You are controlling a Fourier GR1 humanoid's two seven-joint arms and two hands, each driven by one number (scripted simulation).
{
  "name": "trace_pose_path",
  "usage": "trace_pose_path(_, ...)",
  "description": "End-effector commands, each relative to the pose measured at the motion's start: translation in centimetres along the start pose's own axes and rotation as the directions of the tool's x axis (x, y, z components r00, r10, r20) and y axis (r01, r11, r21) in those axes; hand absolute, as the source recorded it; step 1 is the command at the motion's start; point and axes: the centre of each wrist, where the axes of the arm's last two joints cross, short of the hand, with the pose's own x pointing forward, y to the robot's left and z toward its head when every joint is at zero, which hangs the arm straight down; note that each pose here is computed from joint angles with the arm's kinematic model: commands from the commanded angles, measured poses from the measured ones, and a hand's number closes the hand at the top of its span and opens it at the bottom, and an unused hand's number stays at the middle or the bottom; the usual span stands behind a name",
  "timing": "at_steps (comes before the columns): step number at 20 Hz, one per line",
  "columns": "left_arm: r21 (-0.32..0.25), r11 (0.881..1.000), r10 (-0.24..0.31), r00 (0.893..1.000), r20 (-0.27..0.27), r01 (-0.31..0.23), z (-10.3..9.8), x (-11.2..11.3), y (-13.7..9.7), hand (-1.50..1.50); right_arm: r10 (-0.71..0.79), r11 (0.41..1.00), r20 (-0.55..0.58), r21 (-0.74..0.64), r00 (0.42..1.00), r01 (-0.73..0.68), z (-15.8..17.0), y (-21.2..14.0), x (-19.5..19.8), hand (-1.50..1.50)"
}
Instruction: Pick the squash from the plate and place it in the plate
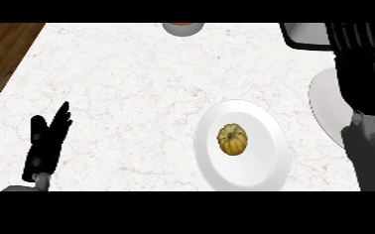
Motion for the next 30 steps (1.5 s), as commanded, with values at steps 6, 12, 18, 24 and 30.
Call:
trace_pose_path(6, -0.174, 0.977, 0.125, 0.992, -0.017, -0.126, 1.4, -0.6, -5.3, 0.0, 0.616, 0.763, -0.266, -0.035, 0.742, -0.646, -2.4, -1.7, 1.3, 1.5)
trace_pose_path(12, -0.242, 0.949, 0.202, 0.979, -0.022, -0.201, 1.8, 0.3, -5.9, 0.0, 0.809, 0.432, -0.347, -0.195, 0.474, -0.881, -0.7, -1.8, 1.2, -1.5)
trace_pose_path(18, -0.277, 0.938, 0.215, 0.977, -0.005, -0.208, 1.4, -0.9, -6.0, 0.0, 0.832, 0.395, -0.384, -0.098, 0.401, -0.913, 3.4, 6.9, 3.0, -1.5)
trace_pose_path(24, -0.293, 0.935, 0.205, 0.979, -0.009, -0.198, 2.0, -0.2, -6.1, 0.0, 0.875, 0.254, -0.475, 0.282, 0.096, -0.925, 3.5, 10.0, 2.9, -1.5)
trace_pose_path(30, -0.302, 0.936, 0.188, 0.982, -0.006, -0.181, 2.9, 0.1, -7.9, 0.0, 0.888, 0.187, -0.453, 0.515, -0.08, -0.837, 3.5, 14.0, 2.5, -1.5)
